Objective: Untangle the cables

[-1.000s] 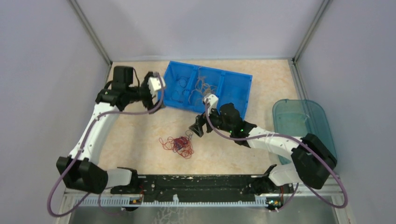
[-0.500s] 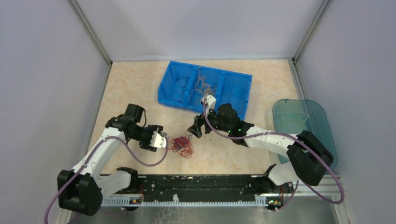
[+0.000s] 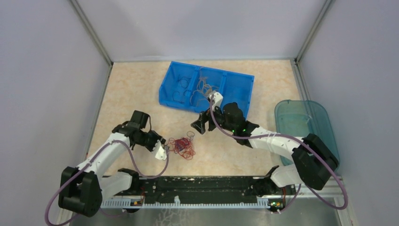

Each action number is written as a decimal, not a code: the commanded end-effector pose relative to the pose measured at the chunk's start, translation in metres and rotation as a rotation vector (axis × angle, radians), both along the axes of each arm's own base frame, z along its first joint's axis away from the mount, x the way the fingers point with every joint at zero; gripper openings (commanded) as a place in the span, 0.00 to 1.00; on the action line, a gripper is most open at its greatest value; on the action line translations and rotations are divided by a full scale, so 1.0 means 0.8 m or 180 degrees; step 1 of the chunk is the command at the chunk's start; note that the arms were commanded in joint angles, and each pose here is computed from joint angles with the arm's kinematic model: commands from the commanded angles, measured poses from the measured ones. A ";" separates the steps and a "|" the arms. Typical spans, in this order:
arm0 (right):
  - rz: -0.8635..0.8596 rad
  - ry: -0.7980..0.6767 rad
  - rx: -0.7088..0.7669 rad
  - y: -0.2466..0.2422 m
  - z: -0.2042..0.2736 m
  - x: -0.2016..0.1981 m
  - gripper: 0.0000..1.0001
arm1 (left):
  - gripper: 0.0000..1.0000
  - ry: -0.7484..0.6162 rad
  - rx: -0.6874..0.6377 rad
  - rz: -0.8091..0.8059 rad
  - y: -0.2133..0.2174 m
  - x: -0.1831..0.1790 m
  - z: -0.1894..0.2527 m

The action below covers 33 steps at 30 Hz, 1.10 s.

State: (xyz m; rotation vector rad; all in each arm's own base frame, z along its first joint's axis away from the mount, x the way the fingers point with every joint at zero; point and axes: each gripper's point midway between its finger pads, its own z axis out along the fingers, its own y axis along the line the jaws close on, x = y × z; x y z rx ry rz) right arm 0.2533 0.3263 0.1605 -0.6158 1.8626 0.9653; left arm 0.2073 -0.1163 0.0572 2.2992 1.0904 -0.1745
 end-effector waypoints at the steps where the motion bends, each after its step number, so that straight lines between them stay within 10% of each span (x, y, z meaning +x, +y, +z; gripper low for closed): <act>1: -0.0085 -0.0186 0.0311 -0.002 0.040 0.008 0.77 | 0.34 -0.0234 -0.0059 -0.0285 -0.010 0.000 -0.001; 8: -0.0135 -0.0167 0.0388 -0.007 0.047 0.011 0.77 | 0.32 -0.0284 0.0069 -0.0370 -0.003 -0.008 -0.015; 14: -0.0217 -0.0214 0.0484 -0.015 0.061 0.011 0.77 | 0.00 -0.0515 0.0026 -0.0291 -0.007 0.013 -0.002; 33: 0.1111 -0.1348 0.1096 0.073 0.173 -0.078 0.88 | 0.00 0.0276 -0.1581 0.0203 -0.088 -0.058 0.241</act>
